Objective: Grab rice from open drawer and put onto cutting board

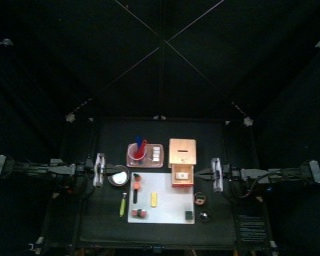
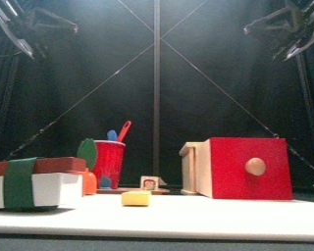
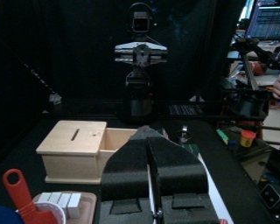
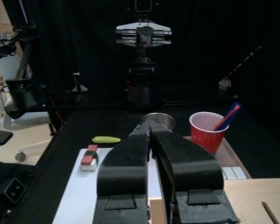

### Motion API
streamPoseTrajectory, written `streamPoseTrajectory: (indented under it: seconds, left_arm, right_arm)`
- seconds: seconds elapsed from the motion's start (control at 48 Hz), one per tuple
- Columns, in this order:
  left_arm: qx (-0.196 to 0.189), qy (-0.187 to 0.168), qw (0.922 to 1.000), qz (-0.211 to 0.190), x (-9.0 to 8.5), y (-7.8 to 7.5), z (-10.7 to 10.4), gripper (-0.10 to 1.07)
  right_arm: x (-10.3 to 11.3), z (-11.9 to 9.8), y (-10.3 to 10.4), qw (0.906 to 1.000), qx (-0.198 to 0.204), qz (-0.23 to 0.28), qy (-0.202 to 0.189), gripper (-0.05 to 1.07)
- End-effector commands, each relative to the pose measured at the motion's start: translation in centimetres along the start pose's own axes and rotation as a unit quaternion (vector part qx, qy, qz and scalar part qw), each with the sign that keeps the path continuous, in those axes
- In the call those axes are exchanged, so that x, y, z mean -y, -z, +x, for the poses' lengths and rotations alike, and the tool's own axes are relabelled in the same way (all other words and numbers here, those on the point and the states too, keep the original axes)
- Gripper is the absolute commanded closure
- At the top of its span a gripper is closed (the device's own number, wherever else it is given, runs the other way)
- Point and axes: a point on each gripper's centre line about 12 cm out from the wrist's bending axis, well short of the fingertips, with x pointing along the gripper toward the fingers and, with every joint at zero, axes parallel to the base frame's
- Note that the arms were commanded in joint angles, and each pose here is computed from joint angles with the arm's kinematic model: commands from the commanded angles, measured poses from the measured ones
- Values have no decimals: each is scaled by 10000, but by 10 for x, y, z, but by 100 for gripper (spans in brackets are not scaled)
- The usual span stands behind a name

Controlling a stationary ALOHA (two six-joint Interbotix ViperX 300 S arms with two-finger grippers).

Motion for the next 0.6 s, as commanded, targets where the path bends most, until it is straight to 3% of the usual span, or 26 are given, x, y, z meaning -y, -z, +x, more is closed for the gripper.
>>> streamPoseTrajectory:
  seconds: [0.0, 0.167, 0.312, 0.438, 0.583]
  left_arm:
    - [-77, -60, 10000, 5, -2, 2, 5, 98]
    - [-61, -73, 10000, 21, -3, -6, 13, 96]
    - [-162, -170, 9997, 42, -8, -11, 22, 96]
    - [-376, -325, 9988, 22, -15, -8, 25, 96]
    - [-434, -403, 9982, -45, -18, -6, 24, 96]
  right_arm:
    - [4, 7, 3, 9998, -137, 69, 93, 97]
    - [20, 30, 15, 9936, -831, 559, 522, 97]
    - [35, 53, 24, 9748, -1921, 786, 814, 97]
    - [49, 66, 29, 9416, -3055, 979, 1026, 97]
    - [53, 73, 40, 8942, -4198, 1165, 1025, 97]
